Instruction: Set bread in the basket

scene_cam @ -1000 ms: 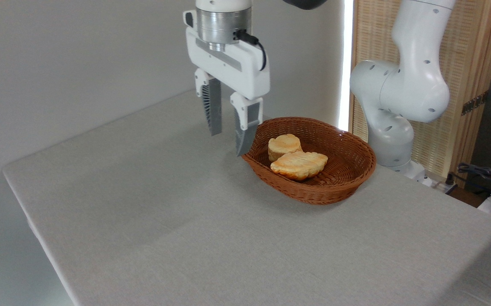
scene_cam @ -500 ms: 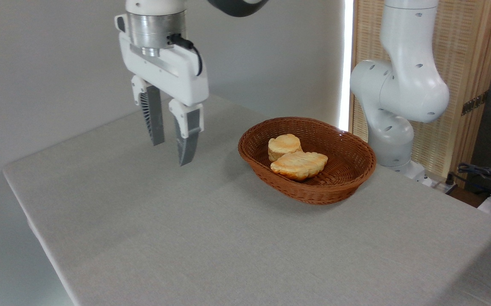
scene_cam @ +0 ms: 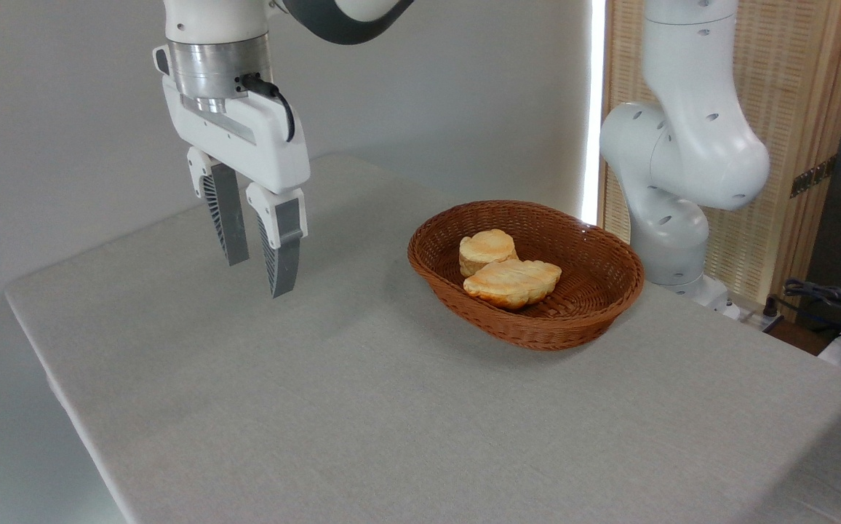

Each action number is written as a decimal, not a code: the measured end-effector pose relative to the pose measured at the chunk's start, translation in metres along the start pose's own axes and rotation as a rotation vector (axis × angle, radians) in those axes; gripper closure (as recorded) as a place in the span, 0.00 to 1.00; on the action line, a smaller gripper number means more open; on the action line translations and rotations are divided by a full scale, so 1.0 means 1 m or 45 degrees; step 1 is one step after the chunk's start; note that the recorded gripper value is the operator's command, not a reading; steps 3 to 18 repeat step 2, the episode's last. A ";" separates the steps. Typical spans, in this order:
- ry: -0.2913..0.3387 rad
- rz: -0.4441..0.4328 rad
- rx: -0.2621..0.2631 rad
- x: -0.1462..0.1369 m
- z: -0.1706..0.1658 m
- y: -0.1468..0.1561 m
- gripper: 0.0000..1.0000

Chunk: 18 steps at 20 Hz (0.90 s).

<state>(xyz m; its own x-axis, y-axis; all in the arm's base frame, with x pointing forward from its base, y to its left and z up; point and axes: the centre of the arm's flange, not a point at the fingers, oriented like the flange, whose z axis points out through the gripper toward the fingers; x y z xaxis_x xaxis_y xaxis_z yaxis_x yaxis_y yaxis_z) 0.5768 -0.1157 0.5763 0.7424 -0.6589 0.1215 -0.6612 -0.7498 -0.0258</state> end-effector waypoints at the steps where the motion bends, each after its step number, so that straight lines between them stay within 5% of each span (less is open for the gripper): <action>1: 0.004 -0.002 0.002 0.000 -0.001 -0.002 0.00; 18: 0.005 -0.006 0.003 0.000 -0.002 -0.003 0.00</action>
